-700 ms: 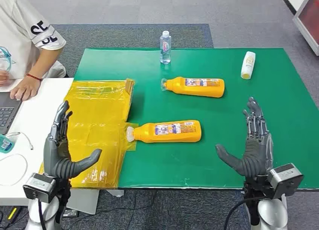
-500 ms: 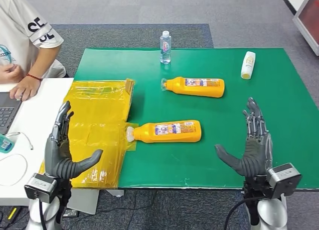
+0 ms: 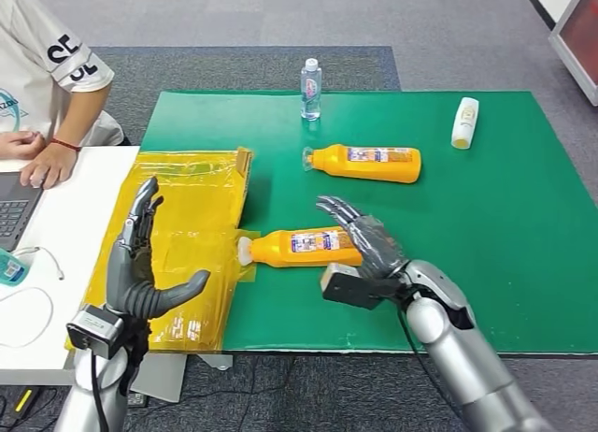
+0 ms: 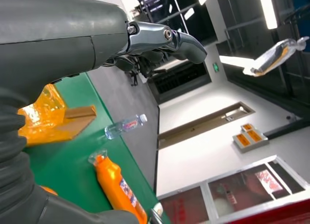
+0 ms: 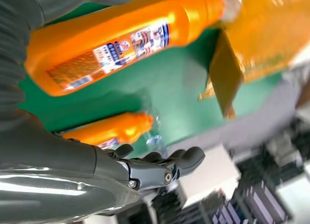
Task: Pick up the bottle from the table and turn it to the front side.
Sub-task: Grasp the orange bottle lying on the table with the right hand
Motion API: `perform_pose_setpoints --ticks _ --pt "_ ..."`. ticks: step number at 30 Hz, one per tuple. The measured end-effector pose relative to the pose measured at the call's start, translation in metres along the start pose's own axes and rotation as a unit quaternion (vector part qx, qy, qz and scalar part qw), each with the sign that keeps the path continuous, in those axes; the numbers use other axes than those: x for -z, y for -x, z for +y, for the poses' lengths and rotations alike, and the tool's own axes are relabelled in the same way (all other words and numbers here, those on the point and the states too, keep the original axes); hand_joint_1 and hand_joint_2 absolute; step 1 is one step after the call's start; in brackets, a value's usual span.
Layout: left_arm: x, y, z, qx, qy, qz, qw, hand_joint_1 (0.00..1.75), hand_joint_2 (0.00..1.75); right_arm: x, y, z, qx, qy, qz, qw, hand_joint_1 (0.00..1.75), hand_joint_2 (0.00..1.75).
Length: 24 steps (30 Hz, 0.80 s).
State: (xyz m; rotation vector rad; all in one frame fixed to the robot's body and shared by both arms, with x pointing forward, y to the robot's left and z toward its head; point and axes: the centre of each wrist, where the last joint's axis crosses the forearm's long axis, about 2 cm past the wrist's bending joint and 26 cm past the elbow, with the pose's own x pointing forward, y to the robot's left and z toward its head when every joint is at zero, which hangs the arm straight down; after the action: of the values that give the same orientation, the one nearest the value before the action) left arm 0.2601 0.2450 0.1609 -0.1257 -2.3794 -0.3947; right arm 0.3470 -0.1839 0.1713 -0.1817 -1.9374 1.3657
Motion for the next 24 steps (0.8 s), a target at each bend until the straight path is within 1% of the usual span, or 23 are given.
perform_pose_setpoints --ticks 3,7,12,18,24 --pt "0.002 0.004 -0.002 -0.005 0.006 0.001 1.0 0.0 1.75 0.021 0.005 -0.005 -0.029 -0.048 0.001 0.998 0.0 1.75" --pt "0.004 0.008 -0.004 -0.01 0.013 0.001 1.0 0.0 1.75 0.042 0.008 -0.016 -0.071 -0.098 0.008 0.993 0.0 1.75" --pt "0.009 0.011 -0.005 -0.013 0.021 -0.002 1.0 0.0 1.75 0.065 0.009 -0.025 -0.125 -0.169 0.029 0.977 0.0 1.75" --pt "0.011 0.014 -0.005 -0.013 0.024 -0.001 1.0 0.0 1.75 0.083 0.01 -0.017 -0.172 -0.243 0.058 0.953 0.0 1.75" --pt "0.01 0.016 -0.003 -0.013 0.022 0.002 1.0 0.0 1.75 0.083 0.018 0.0 -0.175 -0.299 0.084 0.934 0.0 1.75"
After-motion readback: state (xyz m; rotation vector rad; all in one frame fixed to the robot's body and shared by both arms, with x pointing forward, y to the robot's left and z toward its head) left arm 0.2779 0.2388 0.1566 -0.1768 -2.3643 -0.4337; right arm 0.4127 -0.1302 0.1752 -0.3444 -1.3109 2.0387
